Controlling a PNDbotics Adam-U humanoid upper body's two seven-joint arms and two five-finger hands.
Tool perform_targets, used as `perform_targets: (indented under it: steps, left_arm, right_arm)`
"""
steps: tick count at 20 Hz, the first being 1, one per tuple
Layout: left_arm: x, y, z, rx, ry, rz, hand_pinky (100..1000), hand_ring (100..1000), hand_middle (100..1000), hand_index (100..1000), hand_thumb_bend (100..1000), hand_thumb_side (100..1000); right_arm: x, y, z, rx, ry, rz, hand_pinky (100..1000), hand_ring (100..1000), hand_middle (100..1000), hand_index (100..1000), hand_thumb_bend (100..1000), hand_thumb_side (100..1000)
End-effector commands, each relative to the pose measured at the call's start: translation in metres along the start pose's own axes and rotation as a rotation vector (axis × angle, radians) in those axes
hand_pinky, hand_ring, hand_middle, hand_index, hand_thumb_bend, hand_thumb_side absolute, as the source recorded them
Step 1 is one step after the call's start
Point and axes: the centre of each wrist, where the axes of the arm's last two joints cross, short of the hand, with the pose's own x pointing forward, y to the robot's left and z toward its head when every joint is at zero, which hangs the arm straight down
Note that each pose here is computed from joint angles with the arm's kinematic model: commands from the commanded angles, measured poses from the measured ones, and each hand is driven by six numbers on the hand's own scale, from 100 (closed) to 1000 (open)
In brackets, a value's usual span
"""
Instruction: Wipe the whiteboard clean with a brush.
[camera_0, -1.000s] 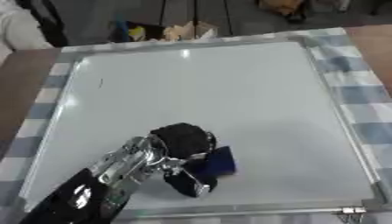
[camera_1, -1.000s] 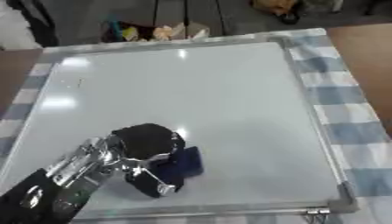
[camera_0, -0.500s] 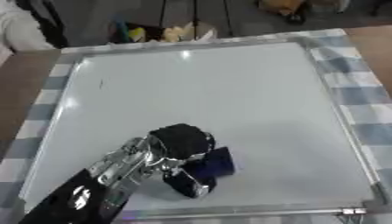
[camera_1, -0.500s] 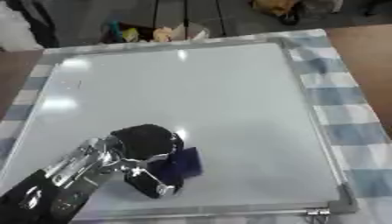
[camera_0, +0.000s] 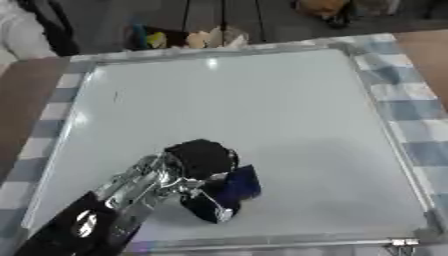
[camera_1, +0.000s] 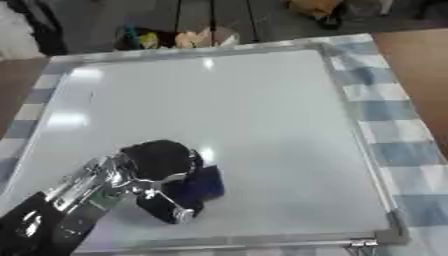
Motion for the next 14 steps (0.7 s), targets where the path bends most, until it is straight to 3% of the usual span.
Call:
perform_targets:
  steps: [1,14]
  left_arm:
    - [-0.008,0.012,0.009,0.032,0.025,-0.015,551,594,488,327,100,462]
    - [-0.02,0.025,0.024,0.064,0.069,0.009,543,580,477,323,100,462]
  right_arm:
    - [0.003,-0.003,-0.006,0.008,-0.024,0.009,761,808,730,856,100,975]
    - [0.003,-0.002,-0.006,0.009,-0.023,0.011,763,808,729,857,100,974]
